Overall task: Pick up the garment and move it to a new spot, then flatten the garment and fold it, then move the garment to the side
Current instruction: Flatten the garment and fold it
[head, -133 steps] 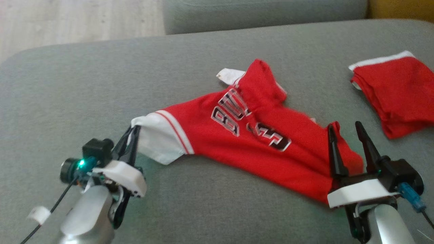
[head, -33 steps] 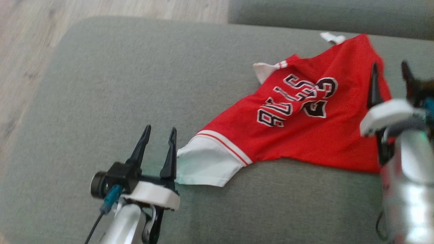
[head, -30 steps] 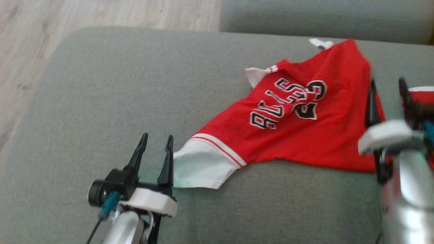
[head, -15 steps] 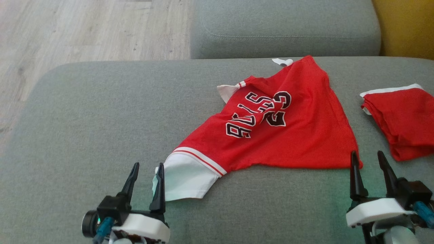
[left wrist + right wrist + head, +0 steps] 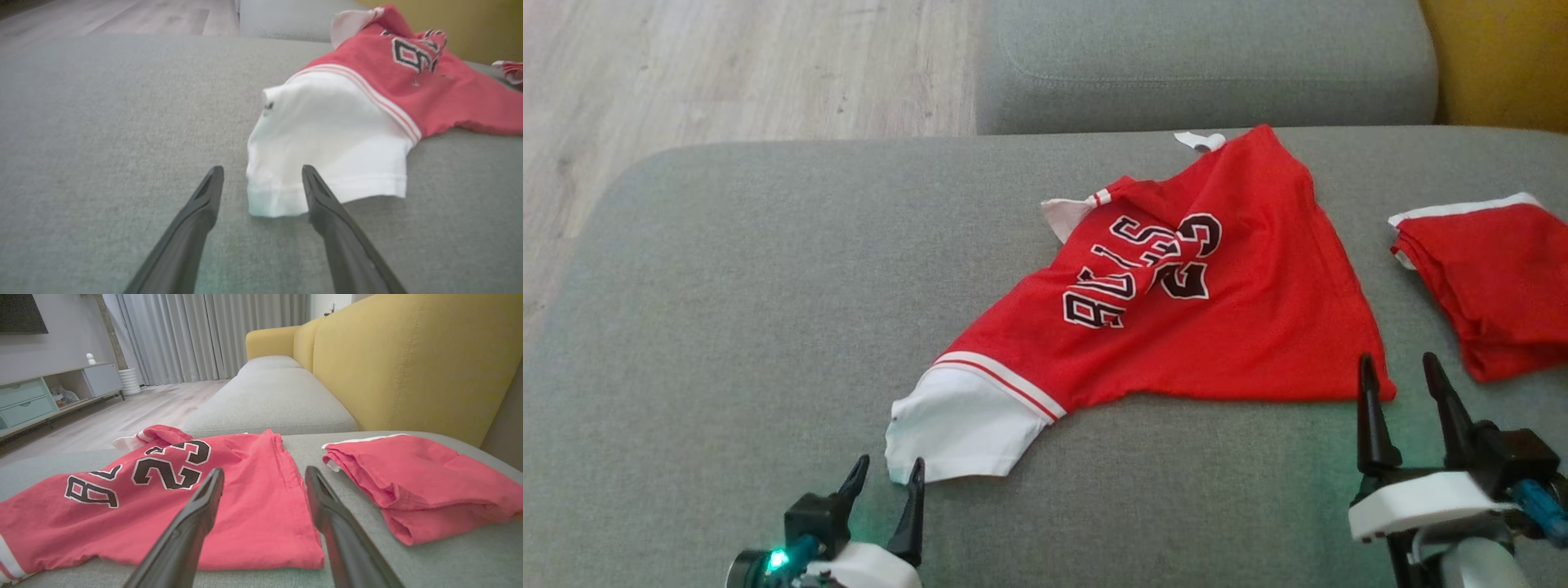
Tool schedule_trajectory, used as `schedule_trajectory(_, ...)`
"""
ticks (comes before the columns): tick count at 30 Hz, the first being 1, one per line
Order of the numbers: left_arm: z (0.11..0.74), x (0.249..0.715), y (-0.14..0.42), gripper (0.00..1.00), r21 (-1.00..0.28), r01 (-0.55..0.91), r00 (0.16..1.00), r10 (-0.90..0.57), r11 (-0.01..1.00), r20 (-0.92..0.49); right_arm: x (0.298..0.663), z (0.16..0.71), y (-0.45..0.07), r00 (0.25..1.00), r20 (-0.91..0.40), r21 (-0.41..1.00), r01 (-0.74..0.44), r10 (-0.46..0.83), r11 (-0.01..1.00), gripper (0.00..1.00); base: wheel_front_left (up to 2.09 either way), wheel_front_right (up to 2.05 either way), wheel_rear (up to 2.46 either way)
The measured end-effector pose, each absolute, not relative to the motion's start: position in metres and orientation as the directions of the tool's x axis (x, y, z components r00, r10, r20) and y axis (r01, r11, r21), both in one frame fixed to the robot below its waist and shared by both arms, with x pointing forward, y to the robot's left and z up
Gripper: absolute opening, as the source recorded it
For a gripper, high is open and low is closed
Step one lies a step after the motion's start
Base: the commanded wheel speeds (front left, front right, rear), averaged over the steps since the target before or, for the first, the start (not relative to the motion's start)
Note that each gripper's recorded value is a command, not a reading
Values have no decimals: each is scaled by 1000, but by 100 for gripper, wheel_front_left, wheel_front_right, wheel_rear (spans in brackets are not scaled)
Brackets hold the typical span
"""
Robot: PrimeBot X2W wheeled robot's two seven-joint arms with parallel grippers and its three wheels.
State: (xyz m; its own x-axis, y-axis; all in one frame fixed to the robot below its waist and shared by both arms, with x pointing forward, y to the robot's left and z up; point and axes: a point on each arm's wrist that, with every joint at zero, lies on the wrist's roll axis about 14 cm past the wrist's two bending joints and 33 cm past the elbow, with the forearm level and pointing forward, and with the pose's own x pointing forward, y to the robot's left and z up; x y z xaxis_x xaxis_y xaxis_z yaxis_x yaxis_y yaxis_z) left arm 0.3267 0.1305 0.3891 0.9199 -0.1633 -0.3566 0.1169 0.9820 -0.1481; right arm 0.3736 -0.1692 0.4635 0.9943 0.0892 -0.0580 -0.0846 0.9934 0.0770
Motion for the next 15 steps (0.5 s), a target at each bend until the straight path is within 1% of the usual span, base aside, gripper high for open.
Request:
schedule_trajectory(3, 378, 326, 132, 100, -135, 122, 900, -167, 983, -402, 373, 460, -168, 993, -69, 81, -87, 93, 993, 100, 0, 0, 0)
schedule_trajectory(8, 368, 338, 132, 100, -103, 136, 877, -168, 985, -451, 373, 454, -174, 993, -87, 81, -67, 74, 994, 100, 0, 0, 0)
schedule_trajectory(12, 359, 342, 128, 100, -103, 161, 846, -191, 982, -498, 374, 450, -181, 994, -98, 80, -44, 52, 996, 100, 0, 0, 0)
schedule_trajectory(14, 358, 344, 128, 0, -103, 164, 837, -194, 981, -511, 375, 450, -183, 994, -97, 80, -41, 48, 996, 100, 0, 0, 0)
schedule_trajectory(15, 358, 344, 128, 0, -103, 165, 837, -195, 981, -511, 375, 450, -183, 994, -98, 80, -40, 48, 996, 100, 0, 0, 0)
